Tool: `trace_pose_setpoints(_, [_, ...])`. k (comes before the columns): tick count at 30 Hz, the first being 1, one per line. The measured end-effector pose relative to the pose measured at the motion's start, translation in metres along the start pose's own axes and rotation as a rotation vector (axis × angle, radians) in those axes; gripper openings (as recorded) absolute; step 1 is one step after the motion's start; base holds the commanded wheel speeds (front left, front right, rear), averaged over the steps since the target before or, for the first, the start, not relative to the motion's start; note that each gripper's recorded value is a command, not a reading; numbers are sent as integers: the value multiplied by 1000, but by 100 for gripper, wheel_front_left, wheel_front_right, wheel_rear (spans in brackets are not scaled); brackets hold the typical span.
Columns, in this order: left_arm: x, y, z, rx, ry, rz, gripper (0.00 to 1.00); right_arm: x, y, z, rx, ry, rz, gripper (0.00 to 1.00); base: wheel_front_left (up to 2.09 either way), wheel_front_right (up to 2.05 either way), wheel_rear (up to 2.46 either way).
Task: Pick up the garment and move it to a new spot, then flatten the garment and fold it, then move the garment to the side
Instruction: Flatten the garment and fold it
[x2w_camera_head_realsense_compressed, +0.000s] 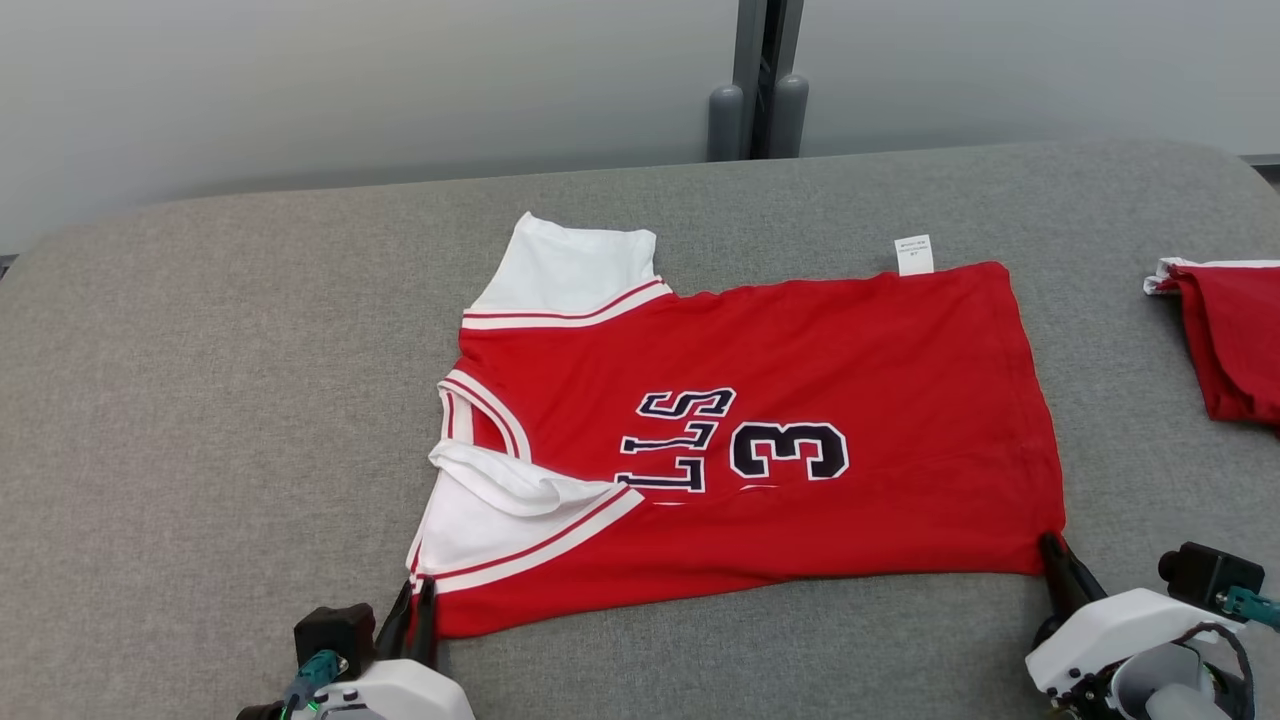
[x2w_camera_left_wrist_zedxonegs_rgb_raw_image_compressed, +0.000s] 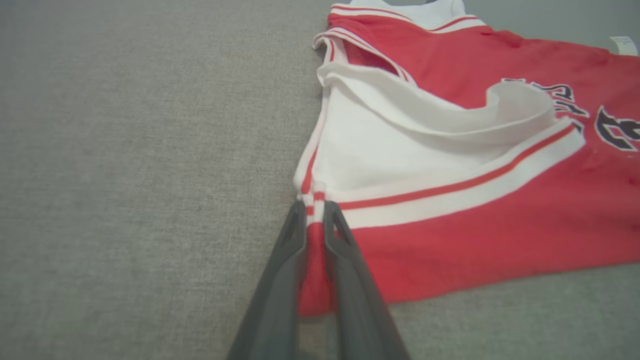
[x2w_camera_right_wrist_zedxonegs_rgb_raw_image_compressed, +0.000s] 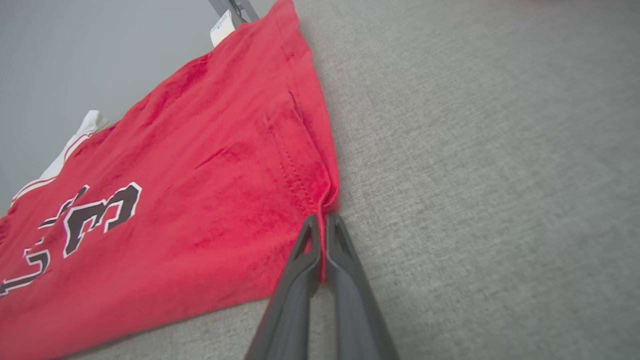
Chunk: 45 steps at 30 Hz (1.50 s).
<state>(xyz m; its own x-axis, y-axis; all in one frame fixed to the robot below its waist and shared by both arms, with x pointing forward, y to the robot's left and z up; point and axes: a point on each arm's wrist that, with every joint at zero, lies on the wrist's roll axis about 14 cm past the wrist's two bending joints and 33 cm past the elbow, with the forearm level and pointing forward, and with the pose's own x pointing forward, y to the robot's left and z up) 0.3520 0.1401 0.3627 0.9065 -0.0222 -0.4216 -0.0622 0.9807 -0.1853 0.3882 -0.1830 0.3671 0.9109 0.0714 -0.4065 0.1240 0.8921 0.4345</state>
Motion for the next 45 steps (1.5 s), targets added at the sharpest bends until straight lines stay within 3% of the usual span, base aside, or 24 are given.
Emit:
trace_pose_setpoints(17, [-15, 1, 3, 111, 8, -82, 0, -30, -17, 18, 18, -74, -2, 0, 0, 0, 0])
trace_pose_setpoints(27, [-37, -2, 1, 198, 55, -160, 0, -52, -26, 4, 11, -4, 6, 0, 0, 0, 0])
trace_pose_setpoints(45, [-83, -13, -3, 187, 174, -232, 0, -83, -43, -12, 66, 99, -5, 0, 0, 0, 0])
